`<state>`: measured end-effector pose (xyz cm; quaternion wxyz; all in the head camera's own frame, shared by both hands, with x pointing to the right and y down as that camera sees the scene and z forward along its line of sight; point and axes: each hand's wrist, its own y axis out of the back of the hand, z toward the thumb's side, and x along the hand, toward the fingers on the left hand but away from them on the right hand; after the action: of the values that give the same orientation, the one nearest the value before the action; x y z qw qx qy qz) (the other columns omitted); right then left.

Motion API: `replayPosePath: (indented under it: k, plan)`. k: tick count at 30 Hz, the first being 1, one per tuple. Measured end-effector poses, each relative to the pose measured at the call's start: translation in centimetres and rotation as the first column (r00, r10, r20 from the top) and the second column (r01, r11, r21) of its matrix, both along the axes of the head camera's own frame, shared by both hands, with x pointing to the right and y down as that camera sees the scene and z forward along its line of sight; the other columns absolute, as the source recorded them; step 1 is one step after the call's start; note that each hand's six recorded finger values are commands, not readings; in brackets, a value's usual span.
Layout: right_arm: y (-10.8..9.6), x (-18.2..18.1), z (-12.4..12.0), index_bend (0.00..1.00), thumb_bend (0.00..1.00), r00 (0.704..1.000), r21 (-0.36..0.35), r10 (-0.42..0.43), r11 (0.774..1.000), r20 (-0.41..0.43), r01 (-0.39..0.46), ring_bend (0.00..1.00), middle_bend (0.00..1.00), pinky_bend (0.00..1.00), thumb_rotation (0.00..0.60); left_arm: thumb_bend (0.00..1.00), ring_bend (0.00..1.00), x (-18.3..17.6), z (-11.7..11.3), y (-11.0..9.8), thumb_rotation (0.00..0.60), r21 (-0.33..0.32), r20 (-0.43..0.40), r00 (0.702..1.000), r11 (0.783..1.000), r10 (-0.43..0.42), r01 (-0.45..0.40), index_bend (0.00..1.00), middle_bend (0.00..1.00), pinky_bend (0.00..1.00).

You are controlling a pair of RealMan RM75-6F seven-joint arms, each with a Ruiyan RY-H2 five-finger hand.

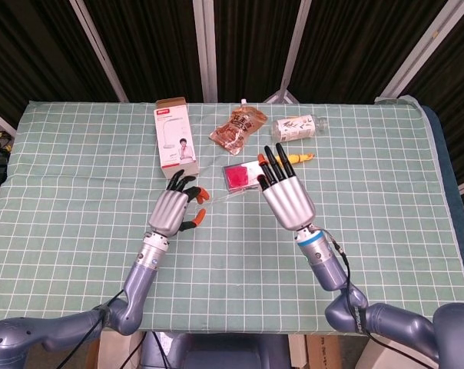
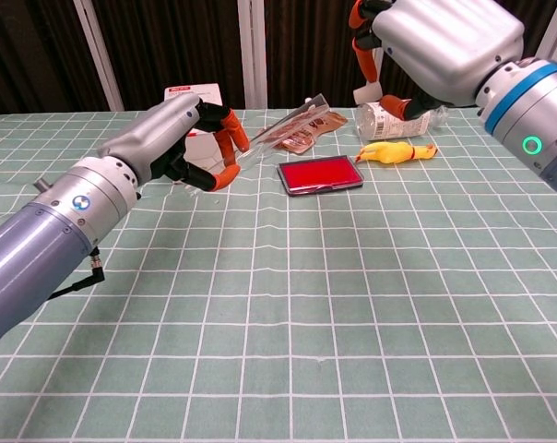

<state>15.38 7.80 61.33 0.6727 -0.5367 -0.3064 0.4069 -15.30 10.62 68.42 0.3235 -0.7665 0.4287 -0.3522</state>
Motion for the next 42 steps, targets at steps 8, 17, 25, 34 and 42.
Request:
replayPosePath:
  k: [8,17,25,34,42]
  plan:
    - [0.2,-0.4,-0.3,0.58,0.37,1.0,-0.006,0.006,1.0,0.025,-0.006,0.0,0.22,0.0,0.6,0.64,0.17,0.0,0.1,0.0,0.6,-0.002,0.01,1.0,1.0,0.001,-0.001,0.51,0.55,0.04]
    - [0.4,-0.4,-0.1,0.58,0.37,1.0,-0.014,0.012,1.0,0.02,-0.012,0.0,0.22,0.0,0.6,0.64,0.17,0.3,0.2,0.2,0.6,-0.007,0.007,1.0,1.0,0.005,-0.005,0.51,0.55,0.04]
    - [0.7,-0.5,0.3,0.58,0.37,1.0,-0.027,0.012,1.0,0.023,-0.011,0.0,0.22,0.0,0.6,0.64,0.17,0.6,0.3,0.3,0.6,-0.011,0.0,1.0,1.0,0.003,-0.003,0.51,0.55,0.04]
    - [0.8,-0.7,0.2,0.58,0.37,0.999,-0.031,0.012,0.999,0.031,-0.011,0.0,0.22,0.0,0.6,0.64,0.17,1.1,0.2,0.5,0.6,-0.009,-0.003,1.0,1.0,0.009,-0.009,0.51,0.55,0.04]
    - [1.0,-0.8,0.2,0.58,0.37,0.999,-0.036,0.012,0.999,0.037,-0.011,0.0,0.22,0.0,0.6,0.64,0.17,1.2,0.2,0.5,0.6,-0.008,-0.002,1.0,1.0,0.007,-0.007,0.51,0.55,0.05]
